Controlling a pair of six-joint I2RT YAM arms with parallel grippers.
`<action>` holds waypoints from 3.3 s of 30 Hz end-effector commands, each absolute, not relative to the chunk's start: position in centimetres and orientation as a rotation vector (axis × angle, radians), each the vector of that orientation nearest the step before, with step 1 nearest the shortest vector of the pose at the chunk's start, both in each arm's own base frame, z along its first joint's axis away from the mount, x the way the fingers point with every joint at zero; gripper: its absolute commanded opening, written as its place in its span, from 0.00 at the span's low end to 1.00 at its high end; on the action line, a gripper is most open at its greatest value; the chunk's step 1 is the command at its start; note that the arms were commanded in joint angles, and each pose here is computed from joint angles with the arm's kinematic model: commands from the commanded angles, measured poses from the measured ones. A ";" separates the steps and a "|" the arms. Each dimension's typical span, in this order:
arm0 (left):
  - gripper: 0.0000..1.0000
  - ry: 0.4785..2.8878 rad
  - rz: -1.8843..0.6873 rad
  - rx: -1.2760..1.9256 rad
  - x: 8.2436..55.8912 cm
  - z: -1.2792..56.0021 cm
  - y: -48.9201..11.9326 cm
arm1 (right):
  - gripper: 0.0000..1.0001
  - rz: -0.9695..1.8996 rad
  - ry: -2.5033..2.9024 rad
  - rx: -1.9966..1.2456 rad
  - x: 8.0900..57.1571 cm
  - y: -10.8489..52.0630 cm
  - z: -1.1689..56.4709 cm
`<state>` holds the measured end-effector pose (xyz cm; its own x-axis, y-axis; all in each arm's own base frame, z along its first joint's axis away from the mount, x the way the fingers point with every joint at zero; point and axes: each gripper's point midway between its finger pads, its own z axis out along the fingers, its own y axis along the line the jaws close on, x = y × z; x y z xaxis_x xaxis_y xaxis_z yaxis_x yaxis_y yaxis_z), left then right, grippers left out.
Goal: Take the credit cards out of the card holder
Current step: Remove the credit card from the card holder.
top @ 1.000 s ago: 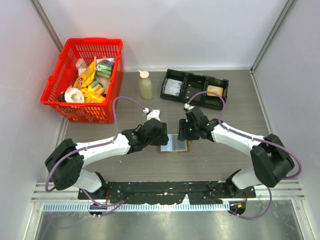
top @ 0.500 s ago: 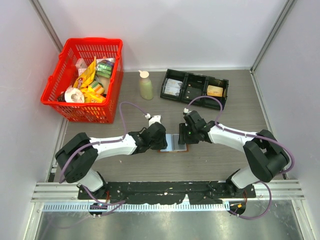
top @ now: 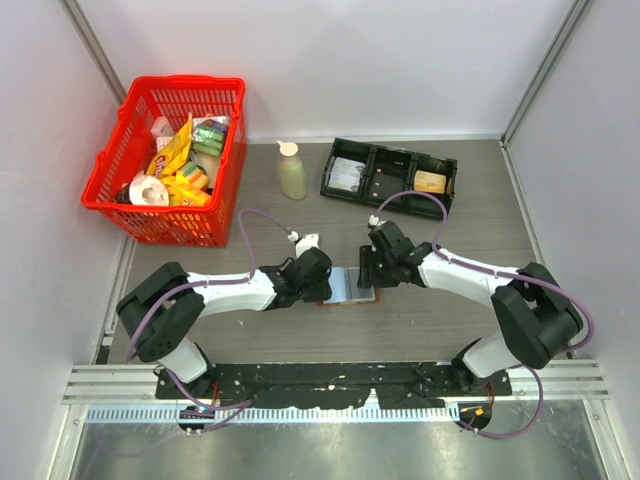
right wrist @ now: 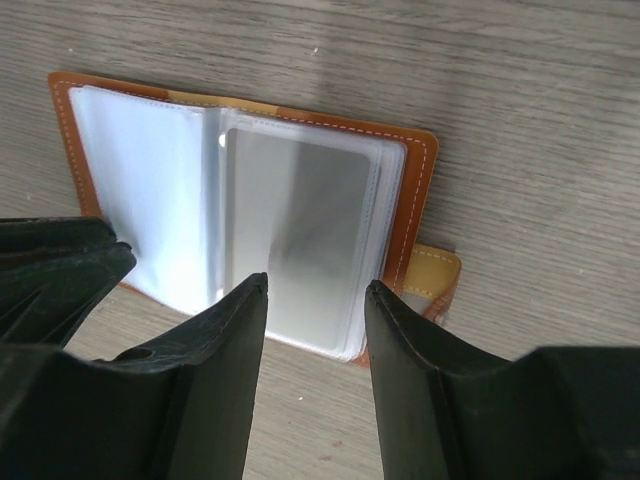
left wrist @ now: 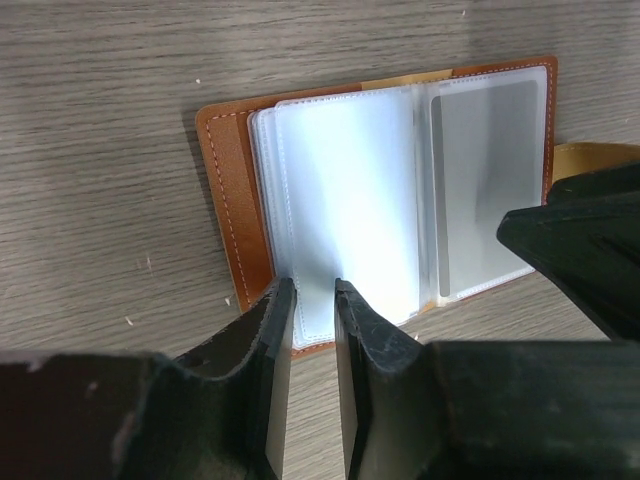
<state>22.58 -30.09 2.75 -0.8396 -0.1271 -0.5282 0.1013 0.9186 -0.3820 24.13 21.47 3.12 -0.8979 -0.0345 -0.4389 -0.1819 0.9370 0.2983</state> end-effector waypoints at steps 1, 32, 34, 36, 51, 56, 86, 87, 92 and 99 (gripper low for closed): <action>0.26 2.552 -0.500 -0.034 21.7 1.0 -29.2 | 0.49 0.497 2.544 -0.137 25.5 22.1 6.6; 0.27 2.550 -0.514 -0.030 21.4 1.3 -29.3 | 0.43 0.732 2.546 -0.139 24.7 25.3 5.9; 0.27 2.550 -0.514 -0.030 21.4 1.3 -29.3 | 0.41 0.757 2.530 -0.142 24.8 25.6 6.6; 0.27 2.548 -0.518 -0.033 21.4 1.3 -29.4 | 0.41 0.778 2.514 -0.144 24.8 25.8 7.3; 0.29 2.500 -0.552 -0.091 21.7 2.4 -29.2 | 0.40 1.010 2.465 -0.249 23.2 29.4 10.5; 0.31 2.427 -0.552 -0.188 22.0 3.4 -27.6 | 0.40 1.027 2.509 -0.317 22.4 31.5 9.3; 0.33 2.320 -0.904 -0.212 24.3 8.7 -28.6 | 0.46 1.317 2.365 0.056 26.1 29.2 6.2; 0.32 2.339 -0.890 -0.212 24.2 8.0 -28.5 | 0.46 1.343 2.352 0.056 26.1 29.3 6.3; 0.21 2.402 -0.819 -0.241 23.6 5.5 -27.5 | 0.45 1.381 2.391 0.084 25.3 29.4 4.5; 0.08 2.479 -0.739 -0.290 22.3 2.5 -25.9 | 0.45 1.396 2.422 0.115 24.2 29.0 2.5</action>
<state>22.52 -26.43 3.66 -0.8323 -0.3298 -0.4455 -0.0196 0.8207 -0.5710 25.01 29.25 3.69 -0.9333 0.2390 -0.2681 -0.1120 0.5156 0.8495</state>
